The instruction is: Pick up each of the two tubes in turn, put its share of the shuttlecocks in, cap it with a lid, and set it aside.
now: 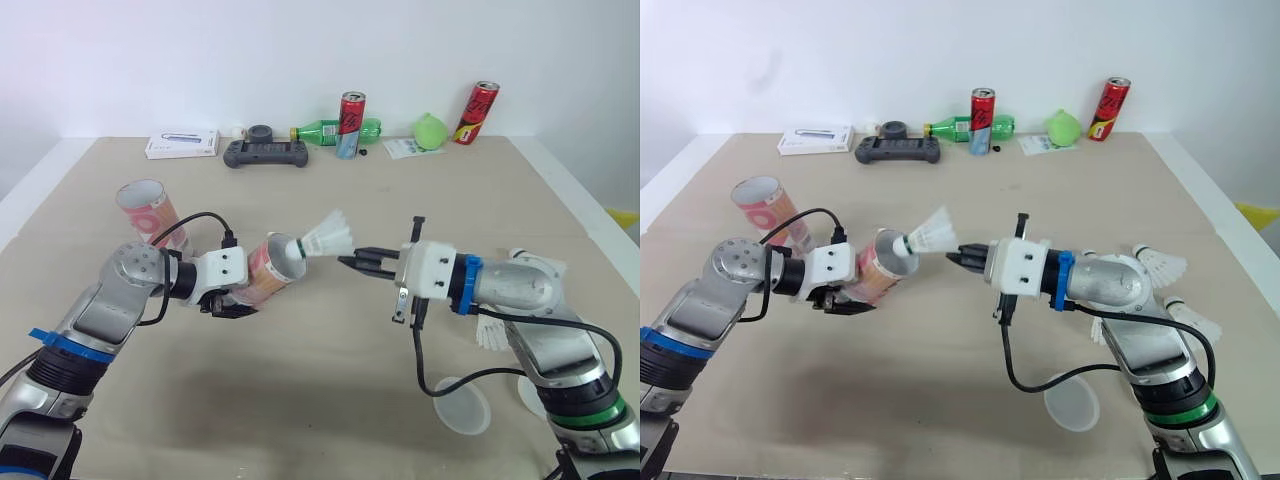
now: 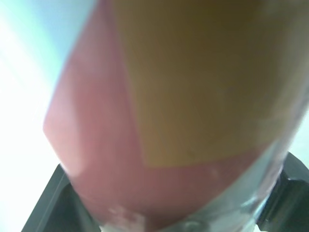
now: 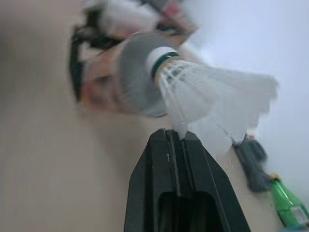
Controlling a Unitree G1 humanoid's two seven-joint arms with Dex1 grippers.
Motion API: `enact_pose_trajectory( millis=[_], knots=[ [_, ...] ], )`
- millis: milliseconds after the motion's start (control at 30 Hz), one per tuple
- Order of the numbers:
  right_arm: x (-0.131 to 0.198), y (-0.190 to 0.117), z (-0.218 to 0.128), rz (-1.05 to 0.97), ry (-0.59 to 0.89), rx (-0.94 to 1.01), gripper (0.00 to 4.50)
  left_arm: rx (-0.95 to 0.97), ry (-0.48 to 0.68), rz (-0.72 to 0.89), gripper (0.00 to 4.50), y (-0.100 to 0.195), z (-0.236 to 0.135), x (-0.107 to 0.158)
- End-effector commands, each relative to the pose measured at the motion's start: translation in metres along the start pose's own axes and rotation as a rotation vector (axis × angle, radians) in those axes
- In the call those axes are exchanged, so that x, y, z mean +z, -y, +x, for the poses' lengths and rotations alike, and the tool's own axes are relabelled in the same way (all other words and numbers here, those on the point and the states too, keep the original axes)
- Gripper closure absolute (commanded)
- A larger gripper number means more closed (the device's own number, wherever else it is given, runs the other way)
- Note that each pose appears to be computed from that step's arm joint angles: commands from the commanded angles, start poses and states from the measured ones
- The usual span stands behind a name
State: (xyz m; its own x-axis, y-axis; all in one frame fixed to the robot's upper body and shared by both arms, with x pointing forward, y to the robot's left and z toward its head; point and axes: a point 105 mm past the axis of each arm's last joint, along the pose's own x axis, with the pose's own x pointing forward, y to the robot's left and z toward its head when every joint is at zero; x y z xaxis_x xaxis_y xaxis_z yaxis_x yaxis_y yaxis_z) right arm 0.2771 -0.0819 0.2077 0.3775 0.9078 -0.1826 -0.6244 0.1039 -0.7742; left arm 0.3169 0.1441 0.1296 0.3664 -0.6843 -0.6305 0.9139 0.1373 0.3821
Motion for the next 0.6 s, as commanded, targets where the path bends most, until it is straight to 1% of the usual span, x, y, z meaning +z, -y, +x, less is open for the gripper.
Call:
enact_pose_trajectory(
  millis=[33, 200, 267, 300, 333, 367, 433, 500, 533, 567, 600],
  knots=[
    [0.005, 0.001, 0.007, -0.135, -0.004, 0.032, 4.45, -0.020, -0.014, -0.023, 1.47, 0.007, 0.008, -0.007],
    [0.008, -0.001, 0.019, -0.165, 0.019, 0.023, 4.45, -0.022, -0.006, -0.021, 1.47, 0.010, 0.011, -0.006],
    [0.010, 0.000, 0.019, -0.145, 0.028, 0.001, 3.86, -0.022, -0.005, -0.019, 1.47, 0.010, 0.012, -0.005],
    [0.011, 0.001, 0.018, -0.136, 0.032, -0.010, 3.82, -0.023, -0.004, -0.019, 1.47, 0.010, 0.012, -0.005],
    [0.012, 0.002, 0.017, -0.119, 0.034, -0.024, 3.39, -0.024, -0.004, -0.018, 1.47, 0.010, 0.012, -0.005],
    [0.013, 0.003, 0.014, -0.090, 0.039, -0.047, 2.85, -0.025, -0.002, -0.017, 1.47, 0.010, 0.013, -0.004],
    [0.012, 0.004, 0.005, -0.017, 0.035, -0.112, 2.20, -0.029, 0.001, -0.016, 1.47, 0.011, 0.014, -0.004],
    [0.009, 0.003, -0.007, 0.081, 0.020, -0.201, 1.31, -0.032, 0.006, -0.016, 1.47, 0.012, 0.015, -0.003],
    [0.005, 0.000, -0.018, 0.172, 0.010, -0.295, 0.98, -0.034, 0.006, -0.018, 1.47, 0.013, 0.015, -0.004],
    [0.002, -0.006, -0.029, 0.241, -0.010, -0.376, 0.79, -0.035, 0.006, -0.021, 1.47, 0.014, 0.016, -0.004],
    [-0.001, -0.011, -0.039, 0.300, -0.029, -0.457, 0.79, -0.037, 0.007, -0.024, 1.47, 0.014, 0.018, -0.005]
  ],
)
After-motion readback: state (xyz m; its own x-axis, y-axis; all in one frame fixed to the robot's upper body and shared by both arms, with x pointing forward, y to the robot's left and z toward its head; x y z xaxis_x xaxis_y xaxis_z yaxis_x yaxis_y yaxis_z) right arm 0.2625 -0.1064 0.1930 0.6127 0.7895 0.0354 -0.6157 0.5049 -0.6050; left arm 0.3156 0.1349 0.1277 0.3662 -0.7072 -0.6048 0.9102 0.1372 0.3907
